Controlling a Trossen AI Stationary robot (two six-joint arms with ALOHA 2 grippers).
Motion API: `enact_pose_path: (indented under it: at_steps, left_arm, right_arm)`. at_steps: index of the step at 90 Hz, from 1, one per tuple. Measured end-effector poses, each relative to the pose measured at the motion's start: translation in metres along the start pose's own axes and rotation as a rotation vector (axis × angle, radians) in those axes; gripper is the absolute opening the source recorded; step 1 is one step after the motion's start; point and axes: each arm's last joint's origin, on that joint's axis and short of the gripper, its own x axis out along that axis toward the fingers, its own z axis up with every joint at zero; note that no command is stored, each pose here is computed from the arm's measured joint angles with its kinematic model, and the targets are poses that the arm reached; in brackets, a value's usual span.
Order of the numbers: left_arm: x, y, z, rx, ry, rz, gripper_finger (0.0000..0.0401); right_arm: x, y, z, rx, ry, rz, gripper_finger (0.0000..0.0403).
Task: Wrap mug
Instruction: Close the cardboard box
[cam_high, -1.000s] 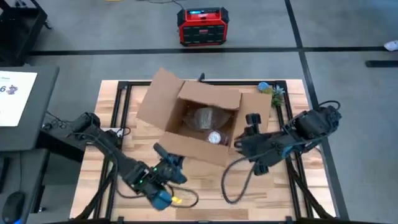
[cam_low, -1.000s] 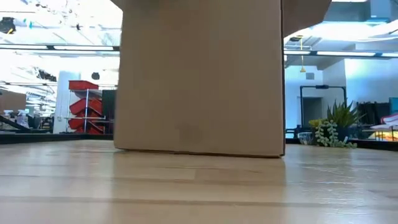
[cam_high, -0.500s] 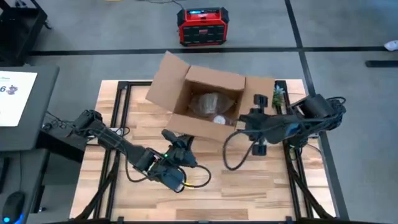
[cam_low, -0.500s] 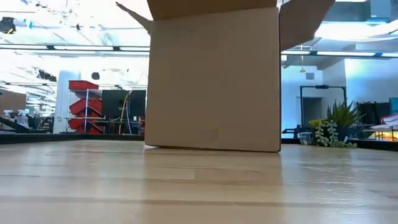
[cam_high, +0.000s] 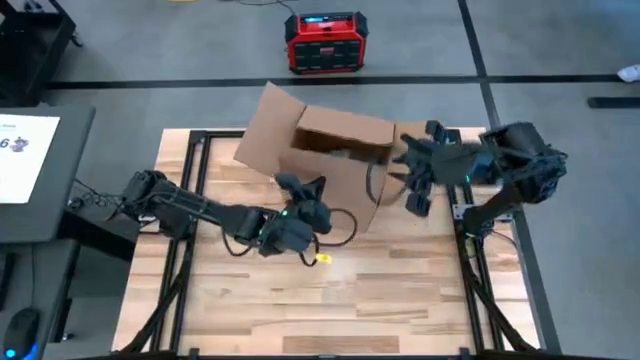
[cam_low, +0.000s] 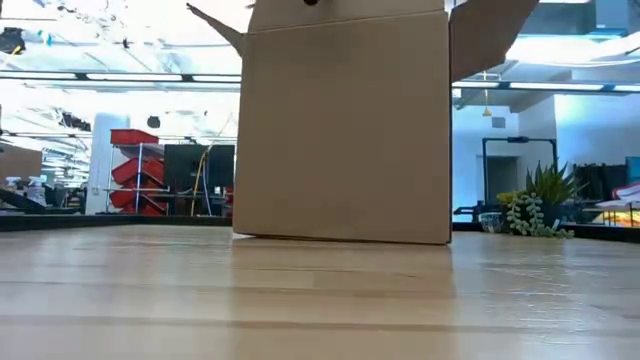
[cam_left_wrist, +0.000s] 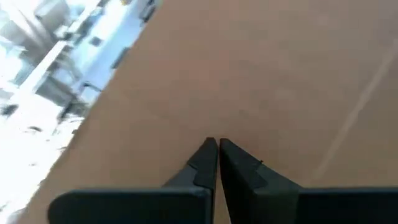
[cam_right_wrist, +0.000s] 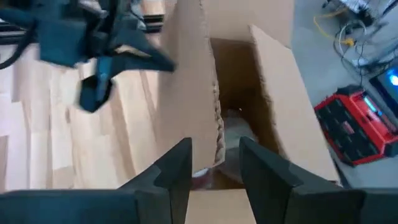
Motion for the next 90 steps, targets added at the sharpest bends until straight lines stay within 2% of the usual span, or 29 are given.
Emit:
enact_pose_path:
  at_steps: [14,25,45,59,74,90]
  left_arm:
    - [0.011,-0.003,-0.010,-0.090,0.021,-0.150,0.0000]
    - [0.018,0.001,-0.018,-0.161,0.077,-0.210,0.0000]
    - [0.023,0.002,-0.022,-0.166,0.107,-0.208,0.0000]
    - [0.018,0.002,-0.018,-0.145,0.093,-0.219,0.0000]
    - [0.013,0.004,-0.013,-0.144,0.082,-0.234,0.0000]
    - [0.011,0.005,-0.009,-0.155,0.071,-0.252,0.0000]
  right_arm:
    - [0.019,-0.030,0.005,0.004,0.056,-0.043,0.0118]
    - [0.035,-0.055,0.007,0.004,0.101,-0.039,0.0118]
    - [0.087,-0.084,0.013,0.049,0.068,-0.066,0.0118]
    - [0.130,-0.106,0.001,0.128,0.094,-0.104,0.0118]
    - [0.171,-0.104,-0.016,0.154,0.111,0.055,0.0118]
    - [0.200,-0.090,-0.025,0.162,0.064,0.083,0.0118]
